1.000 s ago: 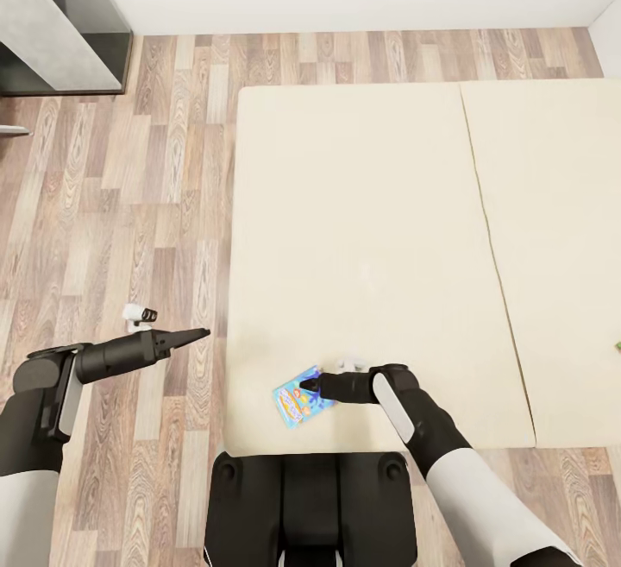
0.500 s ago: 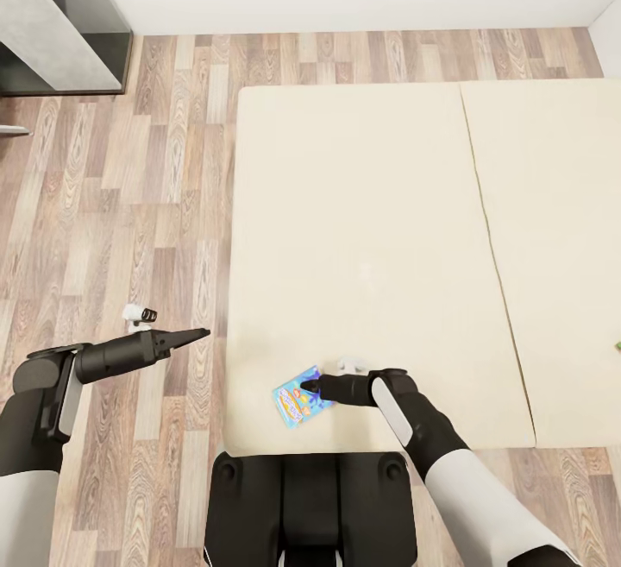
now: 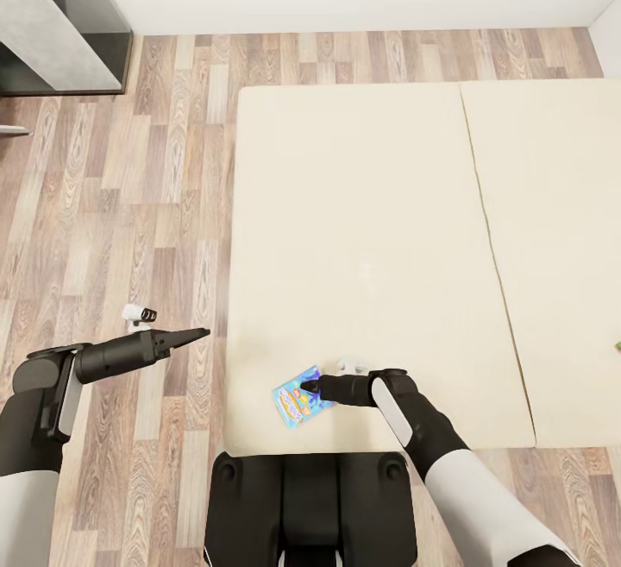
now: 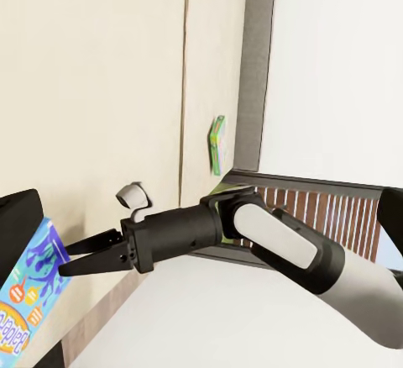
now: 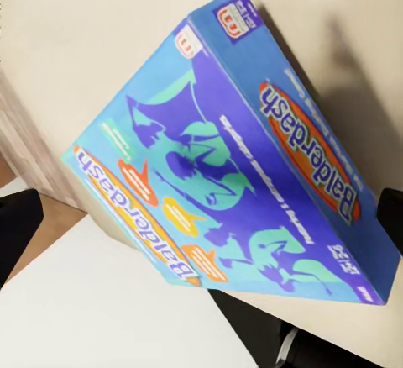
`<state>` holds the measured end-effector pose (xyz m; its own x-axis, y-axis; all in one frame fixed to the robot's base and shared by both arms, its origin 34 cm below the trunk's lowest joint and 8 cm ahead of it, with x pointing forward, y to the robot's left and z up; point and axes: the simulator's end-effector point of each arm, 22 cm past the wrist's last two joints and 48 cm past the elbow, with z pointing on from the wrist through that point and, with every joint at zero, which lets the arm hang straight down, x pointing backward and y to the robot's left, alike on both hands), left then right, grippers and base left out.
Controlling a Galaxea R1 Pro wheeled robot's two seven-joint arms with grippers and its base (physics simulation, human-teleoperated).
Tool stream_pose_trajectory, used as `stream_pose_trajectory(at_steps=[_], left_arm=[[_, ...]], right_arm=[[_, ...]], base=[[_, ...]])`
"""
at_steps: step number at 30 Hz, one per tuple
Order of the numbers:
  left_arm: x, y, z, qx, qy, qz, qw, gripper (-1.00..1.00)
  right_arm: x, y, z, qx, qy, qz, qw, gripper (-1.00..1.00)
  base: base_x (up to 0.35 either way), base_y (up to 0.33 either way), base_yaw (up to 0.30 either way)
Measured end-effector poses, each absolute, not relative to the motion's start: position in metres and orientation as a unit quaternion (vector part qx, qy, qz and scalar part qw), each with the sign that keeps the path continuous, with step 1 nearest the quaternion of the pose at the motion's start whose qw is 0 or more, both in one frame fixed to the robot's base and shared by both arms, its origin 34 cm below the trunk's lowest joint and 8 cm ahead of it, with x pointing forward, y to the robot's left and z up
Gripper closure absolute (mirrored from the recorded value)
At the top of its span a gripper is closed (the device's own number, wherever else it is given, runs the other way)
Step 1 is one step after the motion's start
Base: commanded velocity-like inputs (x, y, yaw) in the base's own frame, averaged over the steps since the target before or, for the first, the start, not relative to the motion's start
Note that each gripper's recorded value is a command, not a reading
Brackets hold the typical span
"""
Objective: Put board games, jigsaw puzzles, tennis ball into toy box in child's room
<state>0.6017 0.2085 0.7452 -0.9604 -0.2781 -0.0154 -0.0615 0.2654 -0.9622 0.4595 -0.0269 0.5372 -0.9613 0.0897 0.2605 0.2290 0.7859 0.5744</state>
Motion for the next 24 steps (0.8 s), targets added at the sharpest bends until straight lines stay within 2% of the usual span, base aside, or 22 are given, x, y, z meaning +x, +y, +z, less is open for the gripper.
stream_pose_trajectory(at_steps=[24], left_arm=[[0.6016,0.2083,0.7452,-0.107,0.79,-0.597,0.091,-1.0]], right_arm=[[0.4568,-0.0171,0.5394,-0.064,-0.939,-0.32,0.105,-1.0]], base=[[0.0,0.0,0.0]])
